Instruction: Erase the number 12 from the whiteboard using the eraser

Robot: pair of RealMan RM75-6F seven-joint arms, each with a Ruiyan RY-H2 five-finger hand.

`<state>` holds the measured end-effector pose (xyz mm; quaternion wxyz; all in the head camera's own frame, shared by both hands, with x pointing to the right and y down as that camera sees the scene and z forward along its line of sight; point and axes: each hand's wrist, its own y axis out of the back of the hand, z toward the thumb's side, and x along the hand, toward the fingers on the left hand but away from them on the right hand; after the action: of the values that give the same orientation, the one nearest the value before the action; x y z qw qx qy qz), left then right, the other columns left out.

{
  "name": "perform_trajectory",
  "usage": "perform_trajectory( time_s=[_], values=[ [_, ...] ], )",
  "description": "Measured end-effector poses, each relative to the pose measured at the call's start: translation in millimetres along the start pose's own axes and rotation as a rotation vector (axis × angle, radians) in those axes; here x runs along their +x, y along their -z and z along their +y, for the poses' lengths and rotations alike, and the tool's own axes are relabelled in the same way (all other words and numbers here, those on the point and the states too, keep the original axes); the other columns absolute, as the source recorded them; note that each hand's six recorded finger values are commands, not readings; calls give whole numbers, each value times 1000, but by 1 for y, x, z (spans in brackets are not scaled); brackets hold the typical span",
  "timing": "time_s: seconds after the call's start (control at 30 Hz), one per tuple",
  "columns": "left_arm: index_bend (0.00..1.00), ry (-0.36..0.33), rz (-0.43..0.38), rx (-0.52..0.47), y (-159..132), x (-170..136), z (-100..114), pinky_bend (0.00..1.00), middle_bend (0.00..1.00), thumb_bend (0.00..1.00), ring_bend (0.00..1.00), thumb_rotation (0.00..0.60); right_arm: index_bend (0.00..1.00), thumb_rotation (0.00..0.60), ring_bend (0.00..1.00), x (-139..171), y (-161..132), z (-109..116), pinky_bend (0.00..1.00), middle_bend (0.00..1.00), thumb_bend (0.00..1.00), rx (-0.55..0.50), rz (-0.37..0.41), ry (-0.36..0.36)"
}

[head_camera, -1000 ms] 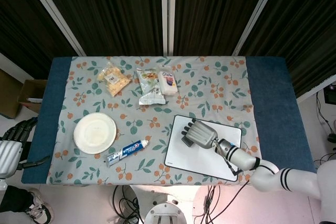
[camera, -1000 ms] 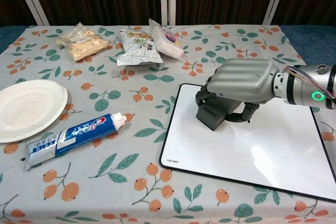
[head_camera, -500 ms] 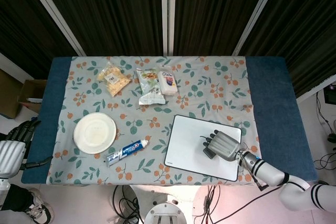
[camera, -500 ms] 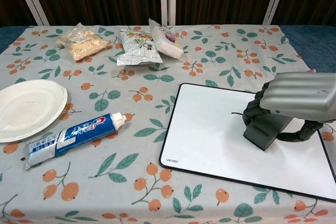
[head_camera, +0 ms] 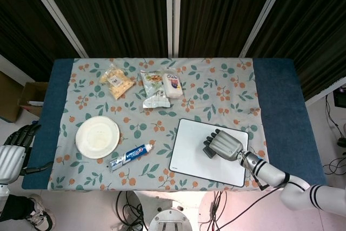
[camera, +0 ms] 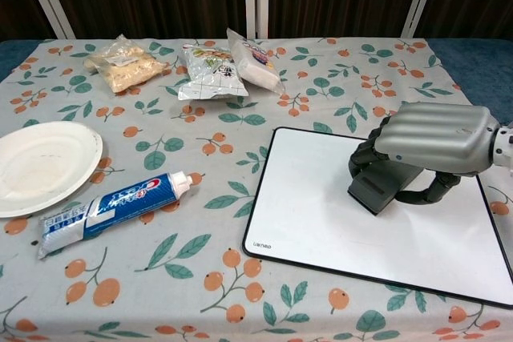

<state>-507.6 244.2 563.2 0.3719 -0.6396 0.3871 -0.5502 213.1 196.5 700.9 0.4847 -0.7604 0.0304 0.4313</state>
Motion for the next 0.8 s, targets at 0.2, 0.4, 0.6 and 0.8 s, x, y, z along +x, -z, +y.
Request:
perform_trajectory(
  time_s=[0.2,0.4,0.6,0.8],
  values=[
    [89,-8,-4,3,-1,-1,2,188,87,60,79,368,796,600,498,-33,-1,7,449,649,322,-18,-9,15],
    [89,-11,0,4,-1,-2,4,188,87,60,79,372,795,600,498,-65,-11,27,449,650,323,-30,4,56],
    [89,-12,-1,4,-2,-1,4,188,87,59,79,375,795,600,499,-79,-28,35,449,651,324,-25,41,66],
    [89,-10,-3,0,-3,0,3,188,87,59,79,373,796,600,499,-67,-46,35,449,652,325,0,100,63]
  ],
)
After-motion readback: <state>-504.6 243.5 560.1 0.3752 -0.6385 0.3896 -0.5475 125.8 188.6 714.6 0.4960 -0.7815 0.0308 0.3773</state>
